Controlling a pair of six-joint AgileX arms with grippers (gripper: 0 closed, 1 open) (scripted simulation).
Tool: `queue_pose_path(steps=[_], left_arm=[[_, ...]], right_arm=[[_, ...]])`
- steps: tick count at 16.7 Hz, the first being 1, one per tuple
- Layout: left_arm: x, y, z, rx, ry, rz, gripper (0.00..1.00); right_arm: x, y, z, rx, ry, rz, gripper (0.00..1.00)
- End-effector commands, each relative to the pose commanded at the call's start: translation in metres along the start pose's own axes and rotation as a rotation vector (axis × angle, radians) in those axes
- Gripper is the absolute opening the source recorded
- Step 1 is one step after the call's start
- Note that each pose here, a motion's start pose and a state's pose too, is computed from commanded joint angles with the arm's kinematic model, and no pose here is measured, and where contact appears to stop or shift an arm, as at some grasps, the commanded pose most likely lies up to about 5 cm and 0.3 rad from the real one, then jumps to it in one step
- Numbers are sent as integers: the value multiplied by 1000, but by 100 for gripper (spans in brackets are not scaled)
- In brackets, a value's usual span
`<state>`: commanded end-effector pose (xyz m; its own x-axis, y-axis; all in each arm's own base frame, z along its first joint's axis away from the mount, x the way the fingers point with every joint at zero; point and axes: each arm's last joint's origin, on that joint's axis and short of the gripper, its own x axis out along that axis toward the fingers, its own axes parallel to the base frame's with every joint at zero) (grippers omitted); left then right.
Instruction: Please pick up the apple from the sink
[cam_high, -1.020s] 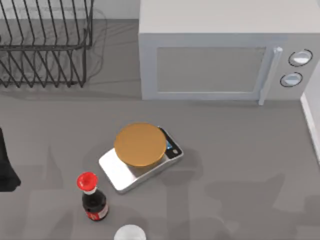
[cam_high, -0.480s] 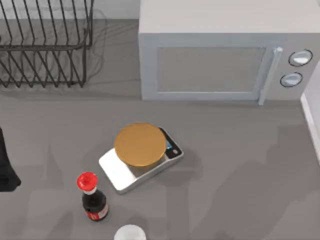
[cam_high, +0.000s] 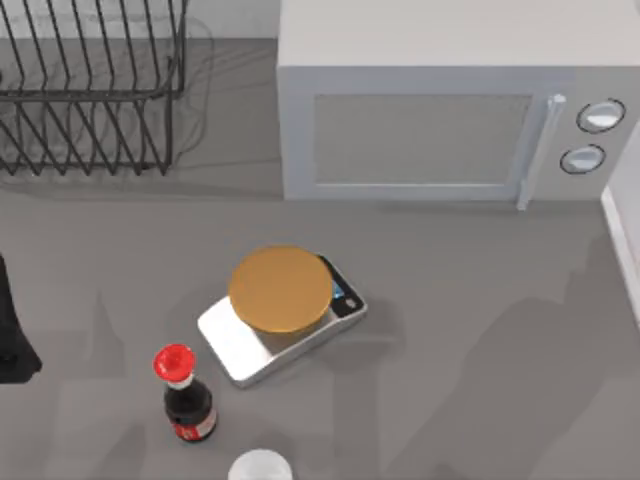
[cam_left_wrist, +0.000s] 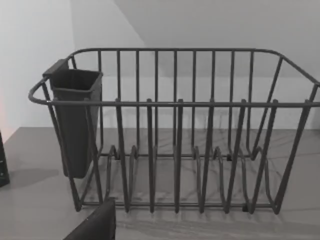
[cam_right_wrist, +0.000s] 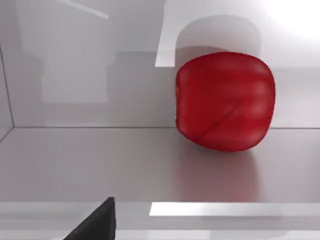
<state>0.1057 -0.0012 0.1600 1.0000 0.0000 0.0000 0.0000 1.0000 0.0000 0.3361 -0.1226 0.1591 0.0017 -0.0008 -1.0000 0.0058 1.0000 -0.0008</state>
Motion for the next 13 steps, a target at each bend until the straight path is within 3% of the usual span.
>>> queue_pose_path(steps=[4,13], left_arm=[[0,0,0,0,0,0,100],[0,0,0,0,0,0,100]], right_arm=[[25,-2,4,1,12,4,100],[150,-2,1,4,-4,-1,100]])
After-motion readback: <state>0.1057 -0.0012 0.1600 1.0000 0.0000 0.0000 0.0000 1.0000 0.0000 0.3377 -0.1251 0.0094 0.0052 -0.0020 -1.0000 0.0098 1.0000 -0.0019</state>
